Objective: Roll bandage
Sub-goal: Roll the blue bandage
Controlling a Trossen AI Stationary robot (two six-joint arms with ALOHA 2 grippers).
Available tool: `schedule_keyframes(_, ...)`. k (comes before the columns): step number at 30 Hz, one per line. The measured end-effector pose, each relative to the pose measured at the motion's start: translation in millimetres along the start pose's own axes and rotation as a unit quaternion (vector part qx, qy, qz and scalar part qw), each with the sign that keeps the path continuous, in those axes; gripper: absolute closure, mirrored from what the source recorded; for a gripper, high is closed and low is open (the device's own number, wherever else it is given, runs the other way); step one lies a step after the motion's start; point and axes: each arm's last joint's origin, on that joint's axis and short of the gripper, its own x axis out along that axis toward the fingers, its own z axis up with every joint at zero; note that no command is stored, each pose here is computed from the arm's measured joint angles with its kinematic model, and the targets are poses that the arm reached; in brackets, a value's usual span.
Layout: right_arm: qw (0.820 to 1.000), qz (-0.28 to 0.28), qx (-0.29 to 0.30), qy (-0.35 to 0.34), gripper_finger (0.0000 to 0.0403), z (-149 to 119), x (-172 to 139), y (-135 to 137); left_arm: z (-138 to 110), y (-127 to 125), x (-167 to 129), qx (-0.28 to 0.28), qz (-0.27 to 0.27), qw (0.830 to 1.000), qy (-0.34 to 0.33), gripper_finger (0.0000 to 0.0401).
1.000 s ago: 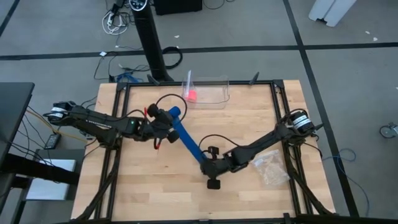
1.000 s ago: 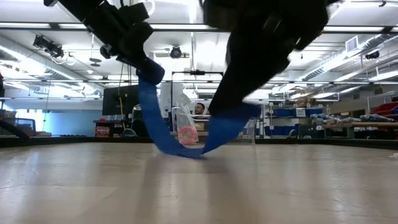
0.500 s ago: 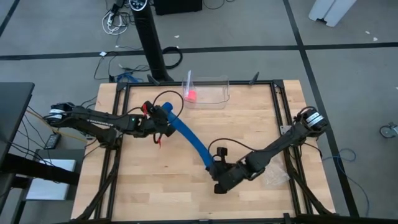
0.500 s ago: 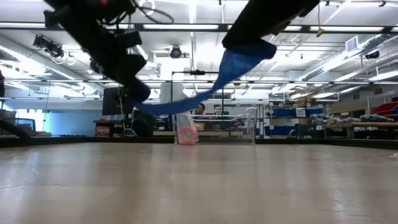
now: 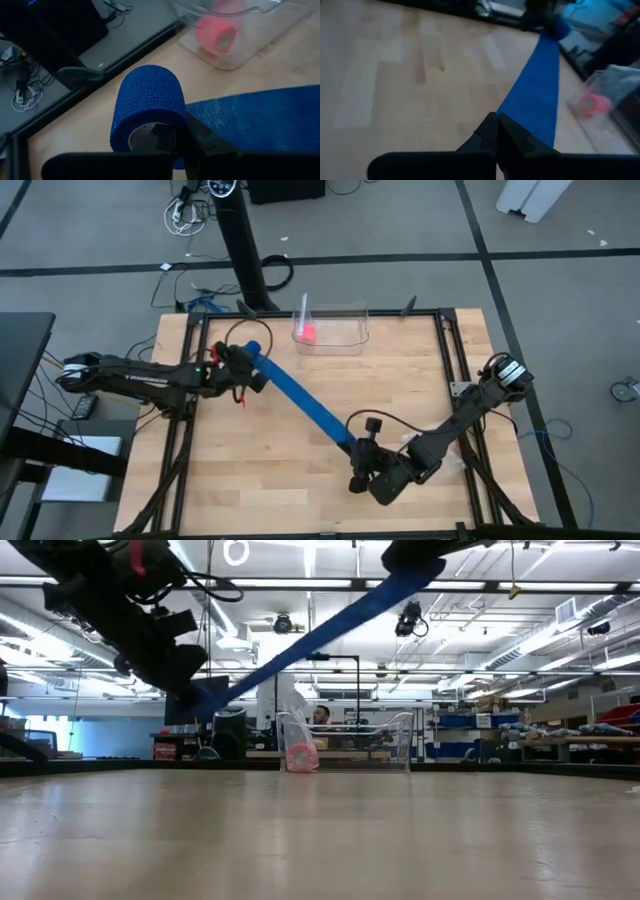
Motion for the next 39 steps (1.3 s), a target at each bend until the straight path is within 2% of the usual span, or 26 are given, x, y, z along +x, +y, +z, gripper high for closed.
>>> schedule_keyframes(6,1.000,-0.025,0.008,0.008,0.0399,-7,-5,-1,6,15,-7,-0.013,0.007,1.000,-0.014,0.0382)
schedule_keyframes(11,0.999,-0.017,0.024,0.033,0.0395,-13,-2,-1,16,24,-17,-0.027,-0.001,0.999,-0.047,0.0382)
schedule_keyframes(19,0.997,-0.013,0.056,0.048,0.0353,-7,16,-12,61,33,-44,-0.033,-0.027,0.992,-0.119,0.0382)
schedule_keyframes(25,0.996,0.030,0.071,0.050,0.0309,3,32,-18,102,41,-69,-0.018,-0.059,0.984,-0.166,0.0382)
schedule_keyframes(30,0.996,0.045,0.049,0.052,0.0278,7,38,-23,130,49,-90,-0.004,-0.103,0.973,-0.206,0.0382)
schedule_keyframes(34,0.994,0.072,0.035,0.071,0.0279,8,39,-28,148,57,-108,-0.001,-0.140,0.963,-0.230,0.0382)
schedule_keyframes(37,0.988,0.131,0.042,0.071,0.0293,5,49,-30,157,61,-116,0.009,-0.151,0.961,-0.232,0.0382)
schedule_keyframes(39,0.979,0.189,0.053,0.047,0.0306,0,59,-30,160,63,-119,0.015,-0.157,0.961,-0.228,0.0382)
